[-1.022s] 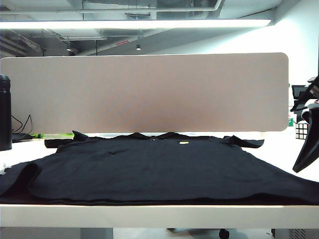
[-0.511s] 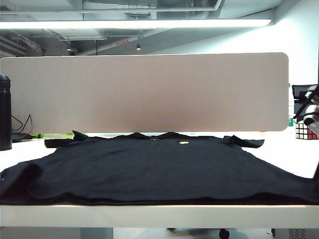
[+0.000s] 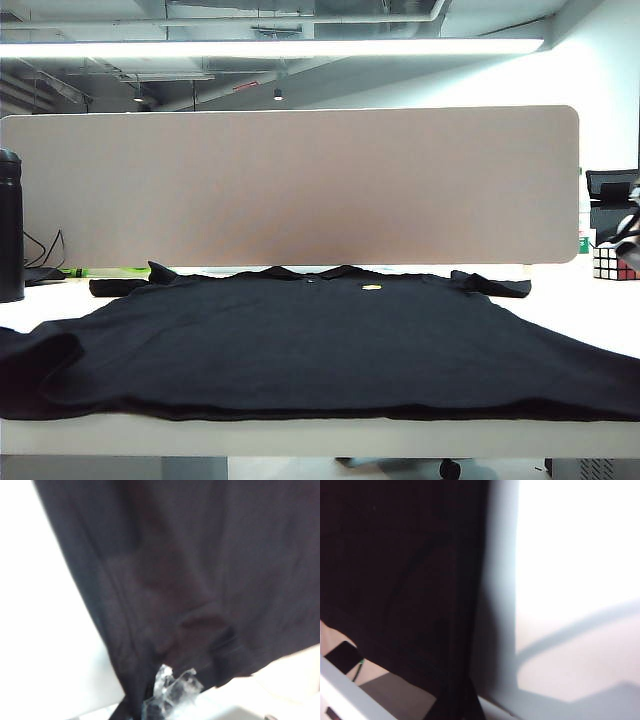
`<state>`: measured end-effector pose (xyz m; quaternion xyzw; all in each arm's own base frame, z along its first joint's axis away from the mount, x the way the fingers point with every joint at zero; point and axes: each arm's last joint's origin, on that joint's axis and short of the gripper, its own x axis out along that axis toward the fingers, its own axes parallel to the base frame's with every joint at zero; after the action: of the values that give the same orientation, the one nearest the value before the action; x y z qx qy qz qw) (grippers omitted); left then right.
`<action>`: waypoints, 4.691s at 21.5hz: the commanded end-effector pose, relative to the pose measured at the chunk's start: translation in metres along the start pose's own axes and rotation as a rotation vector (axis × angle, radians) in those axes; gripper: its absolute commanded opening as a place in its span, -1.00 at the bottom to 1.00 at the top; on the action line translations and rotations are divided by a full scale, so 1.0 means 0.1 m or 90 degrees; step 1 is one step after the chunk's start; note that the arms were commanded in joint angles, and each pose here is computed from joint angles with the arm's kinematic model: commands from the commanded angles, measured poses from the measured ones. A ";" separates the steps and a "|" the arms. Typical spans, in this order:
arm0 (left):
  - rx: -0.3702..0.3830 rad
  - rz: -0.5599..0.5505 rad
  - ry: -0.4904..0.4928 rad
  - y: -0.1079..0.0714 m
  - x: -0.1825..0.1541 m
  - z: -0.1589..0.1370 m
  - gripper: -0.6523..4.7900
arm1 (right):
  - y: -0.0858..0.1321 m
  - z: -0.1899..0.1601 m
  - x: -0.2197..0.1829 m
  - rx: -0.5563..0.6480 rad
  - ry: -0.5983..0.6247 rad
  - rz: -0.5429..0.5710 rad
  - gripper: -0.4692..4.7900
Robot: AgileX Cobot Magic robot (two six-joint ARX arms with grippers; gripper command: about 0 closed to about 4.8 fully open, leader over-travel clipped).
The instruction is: Fold the bottom side of the T-shirt horizontally towards the center, about one-third of the way, then fold the sleeve back towards the center, creating a straight line along the edge of the T-shirt, and finally fold the bottom of the T-shirt up towards the top, creating a neat rectangle.
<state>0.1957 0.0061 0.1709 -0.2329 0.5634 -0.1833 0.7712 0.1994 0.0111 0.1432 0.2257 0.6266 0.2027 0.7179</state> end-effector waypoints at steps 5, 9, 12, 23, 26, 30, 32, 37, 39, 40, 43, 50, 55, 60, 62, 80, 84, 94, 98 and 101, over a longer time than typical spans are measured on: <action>-0.012 -0.001 -0.054 -0.09 -0.32 -0.16 -0.78 | 0.26 -0.17 -0.38 -0.037 -0.105 0.004 -0.83; 0.004 -0.001 -0.077 -0.21 -0.47 -0.30 -0.78 | 0.37 -0.37 -0.55 -0.053 -0.129 0.008 -0.83; 0.008 -0.001 -0.082 -0.28 -0.56 -0.45 -0.78 | 0.43 -0.52 -0.65 -0.059 -0.145 0.010 -0.83; -0.038 -0.021 -0.197 -0.48 -0.83 -0.93 -0.78 | 0.57 -0.77 -0.84 -0.066 -0.221 0.056 -0.83; -0.058 -0.022 -0.167 -0.48 -0.82 -0.99 -0.78 | 0.60 -0.88 -0.89 -0.061 -0.241 0.059 -0.83; -0.063 -0.020 -0.156 -0.49 -0.82 -1.05 -0.78 | 0.62 -1.08 -0.94 -0.039 -0.250 0.066 -0.83; -0.065 -0.012 -0.203 -0.51 -0.85 -1.03 -0.78 | 0.64 -1.16 -0.97 -0.033 -0.278 0.074 -0.83; -0.059 -0.092 -0.340 -0.57 -0.93 -0.63 -0.78 | 0.70 -0.89 -1.04 -0.039 -0.360 0.116 -0.83; -0.063 -0.094 -0.342 -0.54 -0.88 -0.47 -0.78 | 0.69 -0.75 -1.01 -0.041 -0.360 0.117 -0.83; -0.063 -0.093 -0.342 -0.52 -0.87 -0.41 -0.78 | 0.69 -0.69 -1.00 -0.042 -0.362 0.117 -0.83; -0.061 -0.100 -0.356 -0.47 -0.79 -0.18 -0.78 | 0.66 -0.43 -0.95 -0.052 -0.373 0.123 -0.83; -0.072 -0.166 -0.391 -0.25 -0.48 0.44 -0.78 | 0.60 0.42 -0.79 -0.069 -0.374 0.141 -0.83; -0.096 -0.176 -0.376 -0.06 -0.21 0.87 -0.78 | 0.58 1.03 -0.70 -0.084 -0.376 0.139 -0.83; -0.095 -0.165 -0.365 0.04 -0.07 1.29 -0.78 | 0.47 1.41 -0.52 -0.066 -0.366 0.122 -0.83; -0.102 -0.164 -0.355 0.10 0.02 1.46 -0.78 | 0.39 1.51 -0.41 -0.058 -0.369 0.109 -0.83; -0.053 -0.094 -0.372 0.14 0.47 1.71 -0.17 | 0.33 1.76 -0.38 -0.146 -0.528 0.052 0.54; -0.024 -0.111 -0.417 0.12 0.33 1.76 -0.17 | 0.32 1.78 -0.44 -0.174 -0.539 0.086 0.54; -0.021 0.019 -0.472 0.21 0.12 2.12 -0.04 | -0.27 2.19 -0.67 -0.022 -0.495 0.030 0.53; -0.052 0.058 -0.445 0.32 0.21 2.29 -0.04 | -0.47 2.50 -0.43 0.023 -0.424 0.038 0.53; -0.056 0.079 -0.404 0.44 0.29 2.40 -0.04 | -0.58 2.56 -0.29 0.042 -0.401 0.033 0.53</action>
<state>0.4327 0.0622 0.1888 -0.2908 0.2988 -0.0289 0.9085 0.4496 -0.0705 0.1626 0.3145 0.3717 0.1206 0.8651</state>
